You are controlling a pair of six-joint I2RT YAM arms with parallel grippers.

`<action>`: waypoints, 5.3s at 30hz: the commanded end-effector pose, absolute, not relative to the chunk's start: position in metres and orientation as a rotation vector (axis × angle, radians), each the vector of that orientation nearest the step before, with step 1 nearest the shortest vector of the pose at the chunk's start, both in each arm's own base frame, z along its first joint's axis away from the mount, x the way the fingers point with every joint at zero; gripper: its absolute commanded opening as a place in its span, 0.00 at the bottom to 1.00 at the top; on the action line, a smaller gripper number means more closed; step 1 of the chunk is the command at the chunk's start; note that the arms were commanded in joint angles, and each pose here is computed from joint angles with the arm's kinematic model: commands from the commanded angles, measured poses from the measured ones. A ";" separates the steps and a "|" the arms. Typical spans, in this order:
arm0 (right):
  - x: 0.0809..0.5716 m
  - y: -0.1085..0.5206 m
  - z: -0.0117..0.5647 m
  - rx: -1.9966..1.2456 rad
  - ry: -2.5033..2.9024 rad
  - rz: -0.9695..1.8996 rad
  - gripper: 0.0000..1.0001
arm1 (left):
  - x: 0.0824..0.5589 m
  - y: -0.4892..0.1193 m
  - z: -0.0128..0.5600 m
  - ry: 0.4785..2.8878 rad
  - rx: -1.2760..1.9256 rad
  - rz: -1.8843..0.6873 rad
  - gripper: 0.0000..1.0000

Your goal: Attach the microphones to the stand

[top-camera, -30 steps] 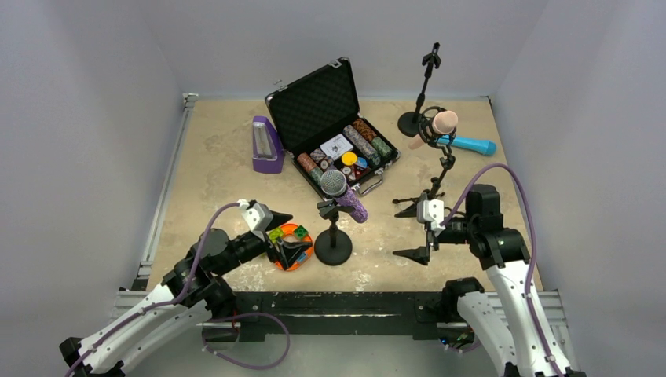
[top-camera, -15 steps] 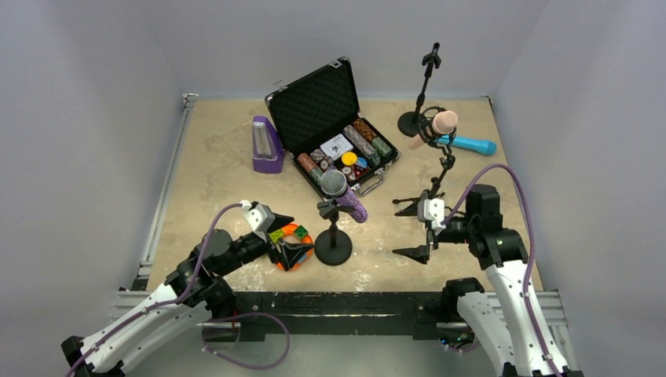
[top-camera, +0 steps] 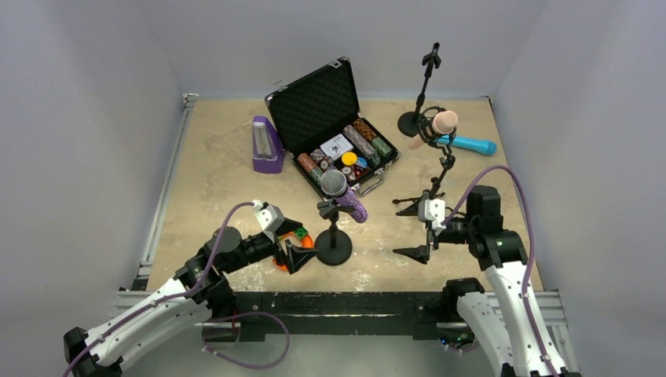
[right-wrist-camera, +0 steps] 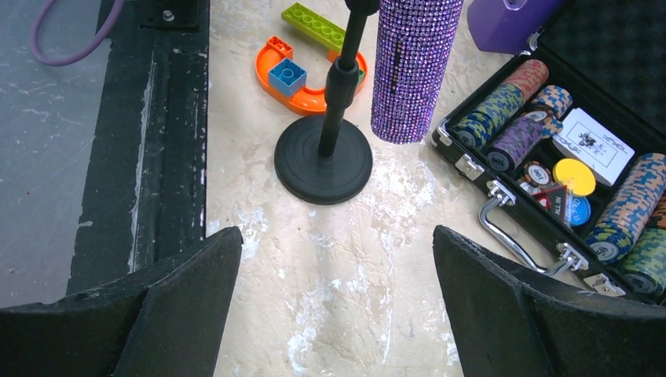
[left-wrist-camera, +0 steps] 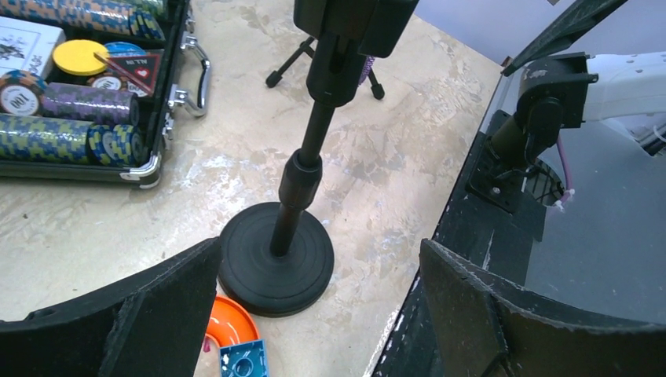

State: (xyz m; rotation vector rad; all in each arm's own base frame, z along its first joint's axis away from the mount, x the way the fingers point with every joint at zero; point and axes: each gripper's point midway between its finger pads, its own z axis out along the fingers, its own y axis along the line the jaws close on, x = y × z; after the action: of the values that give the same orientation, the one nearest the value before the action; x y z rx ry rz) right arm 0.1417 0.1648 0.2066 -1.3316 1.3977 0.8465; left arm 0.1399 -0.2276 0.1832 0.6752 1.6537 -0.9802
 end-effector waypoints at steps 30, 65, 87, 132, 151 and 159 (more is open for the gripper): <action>0.144 0.166 0.208 -1.325 1.365 0.852 0.95 | 0.125 -0.261 0.160 1.557 0.831 -1.115 0.99; 0.146 0.166 0.206 -1.326 1.370 0.842 0.95 | 0.128 -0.280 0.138 1.526 0.899 -1.111 0.99; 0.147 0.165 0.205 -1.327 1.372 0.836 0.95 | 0.132 -0.292 0.139 1.490 0.934 -1.110 0.99; 0.148 0.165 0.204 -1.329 1.375 0.831 0.96 | 0.190 -0.296 0.212 1.262 0.734 -0.892 0.71; 0.147 0.165 0.204 -1.330 1.370 0.828 0.96 | 0.174 -0.308 0.284 1.143 0.761 -1.013 0.00; 0.147 0.164 0.205 -1.331 1.370 0.821 0.96 | 0.188 -0.274 0.334 1.190 0.674 -0.882 0.00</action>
State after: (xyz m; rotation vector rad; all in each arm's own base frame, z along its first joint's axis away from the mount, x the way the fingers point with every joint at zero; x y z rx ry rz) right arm 0.1472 0.1642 0.2034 -1.3285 1.3920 0.8332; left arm 0.1793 -0.2973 0.2532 0.7961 1.3281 -0.9405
